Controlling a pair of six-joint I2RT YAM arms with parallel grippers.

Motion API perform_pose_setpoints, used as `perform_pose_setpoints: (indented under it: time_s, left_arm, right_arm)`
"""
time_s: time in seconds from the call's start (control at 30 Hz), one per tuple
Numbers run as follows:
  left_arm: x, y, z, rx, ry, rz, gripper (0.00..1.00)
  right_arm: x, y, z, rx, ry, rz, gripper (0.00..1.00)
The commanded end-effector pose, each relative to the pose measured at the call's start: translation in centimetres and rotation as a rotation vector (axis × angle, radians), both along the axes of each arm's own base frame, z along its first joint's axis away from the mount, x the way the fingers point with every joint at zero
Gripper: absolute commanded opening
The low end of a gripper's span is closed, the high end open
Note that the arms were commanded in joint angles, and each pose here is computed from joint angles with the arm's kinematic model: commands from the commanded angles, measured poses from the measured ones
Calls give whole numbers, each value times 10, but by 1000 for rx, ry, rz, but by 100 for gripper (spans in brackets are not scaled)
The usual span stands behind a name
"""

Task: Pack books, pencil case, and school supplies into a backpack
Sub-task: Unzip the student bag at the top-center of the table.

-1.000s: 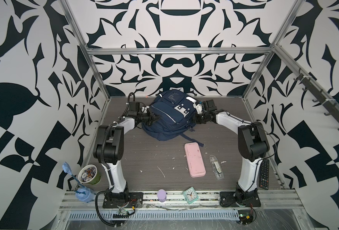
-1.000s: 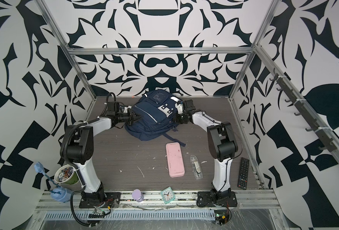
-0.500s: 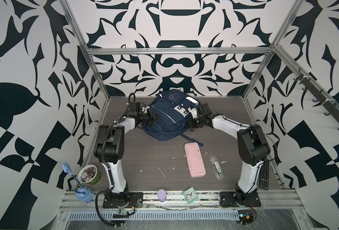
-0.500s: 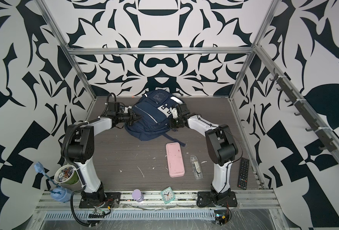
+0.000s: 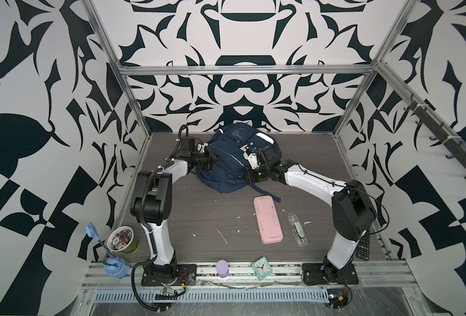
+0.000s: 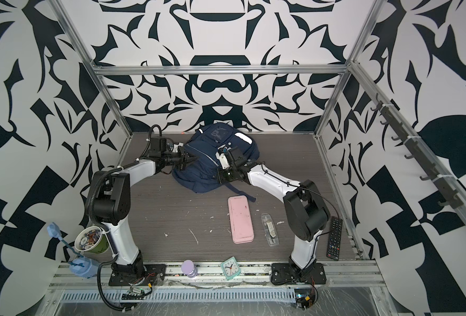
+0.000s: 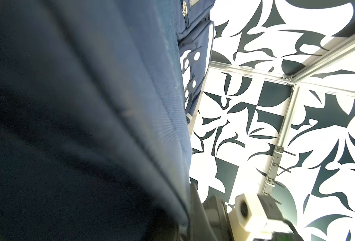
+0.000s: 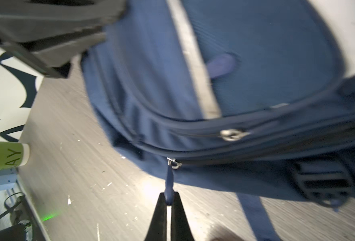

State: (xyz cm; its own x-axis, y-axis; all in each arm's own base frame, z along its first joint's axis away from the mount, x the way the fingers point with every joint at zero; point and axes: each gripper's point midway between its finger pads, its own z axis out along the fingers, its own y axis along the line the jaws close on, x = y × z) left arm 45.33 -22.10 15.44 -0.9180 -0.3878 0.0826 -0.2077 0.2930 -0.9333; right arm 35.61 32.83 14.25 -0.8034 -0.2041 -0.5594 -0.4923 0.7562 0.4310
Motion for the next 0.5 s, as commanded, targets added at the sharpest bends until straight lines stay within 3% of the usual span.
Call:
perform_pose_setpoints:
  time_s: [0.0, 0.47]
  left_arm:
    - [13, -10, 13, 24, -83, 12, 1]
    - [-2, -39, 6, 87, -87, -43, 4]
  right_arm:
    - [-14, 23, 47, 95, -60, 48, 1]
    - [28, 43, 71, 130, -87, -69, 0]
